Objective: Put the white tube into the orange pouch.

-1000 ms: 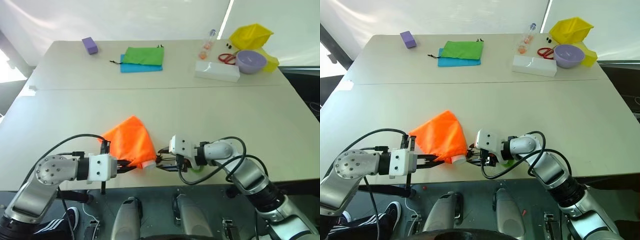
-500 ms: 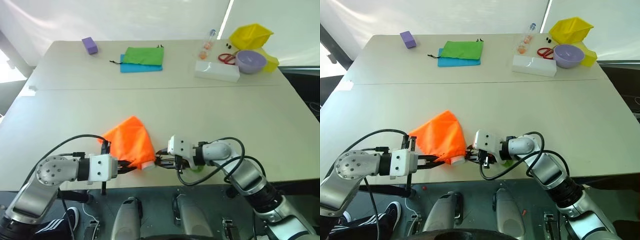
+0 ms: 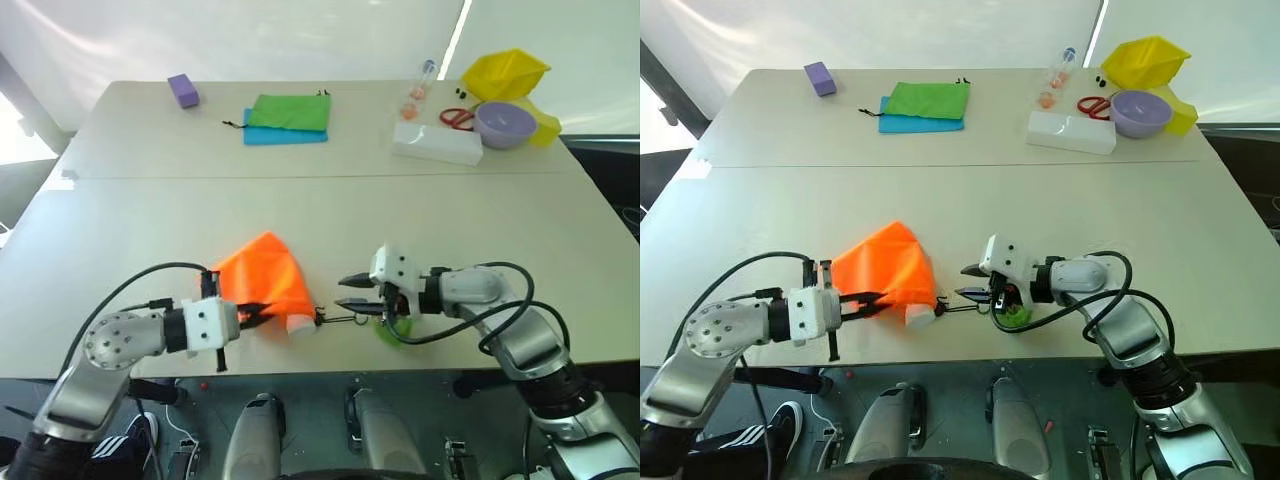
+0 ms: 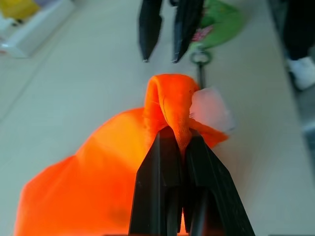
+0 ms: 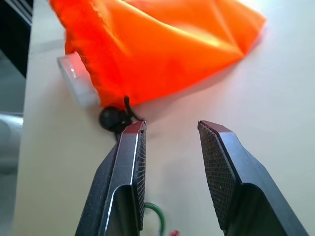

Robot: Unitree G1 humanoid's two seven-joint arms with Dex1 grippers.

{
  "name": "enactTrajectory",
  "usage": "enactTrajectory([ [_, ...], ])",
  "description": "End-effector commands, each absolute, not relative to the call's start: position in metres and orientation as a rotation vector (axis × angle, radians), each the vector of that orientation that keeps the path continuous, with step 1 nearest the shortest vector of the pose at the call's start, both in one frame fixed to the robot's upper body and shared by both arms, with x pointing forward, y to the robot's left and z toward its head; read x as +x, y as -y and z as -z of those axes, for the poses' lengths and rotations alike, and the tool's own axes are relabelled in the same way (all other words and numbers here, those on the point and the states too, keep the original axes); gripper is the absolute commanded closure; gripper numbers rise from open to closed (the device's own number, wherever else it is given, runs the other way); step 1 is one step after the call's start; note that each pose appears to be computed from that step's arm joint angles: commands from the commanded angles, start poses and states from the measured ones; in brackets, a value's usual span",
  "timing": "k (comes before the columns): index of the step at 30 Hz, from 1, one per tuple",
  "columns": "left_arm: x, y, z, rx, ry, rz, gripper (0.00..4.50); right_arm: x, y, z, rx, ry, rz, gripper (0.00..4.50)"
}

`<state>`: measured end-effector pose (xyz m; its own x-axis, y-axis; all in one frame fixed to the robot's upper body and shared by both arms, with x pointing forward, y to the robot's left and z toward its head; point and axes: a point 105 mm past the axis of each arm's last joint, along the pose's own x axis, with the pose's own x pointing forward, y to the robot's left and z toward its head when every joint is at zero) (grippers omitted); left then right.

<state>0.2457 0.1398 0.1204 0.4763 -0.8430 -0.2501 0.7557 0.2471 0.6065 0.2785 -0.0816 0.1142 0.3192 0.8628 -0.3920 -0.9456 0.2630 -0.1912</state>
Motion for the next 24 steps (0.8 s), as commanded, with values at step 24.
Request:
enactTrajectory([
  [24, 0.221, -0.149, -0.092, 0.676, 0.126, 1.122, 4.50, 0.269, 0.106, -0.122, -0.425, -0.253, -1.234, 2.76],
])
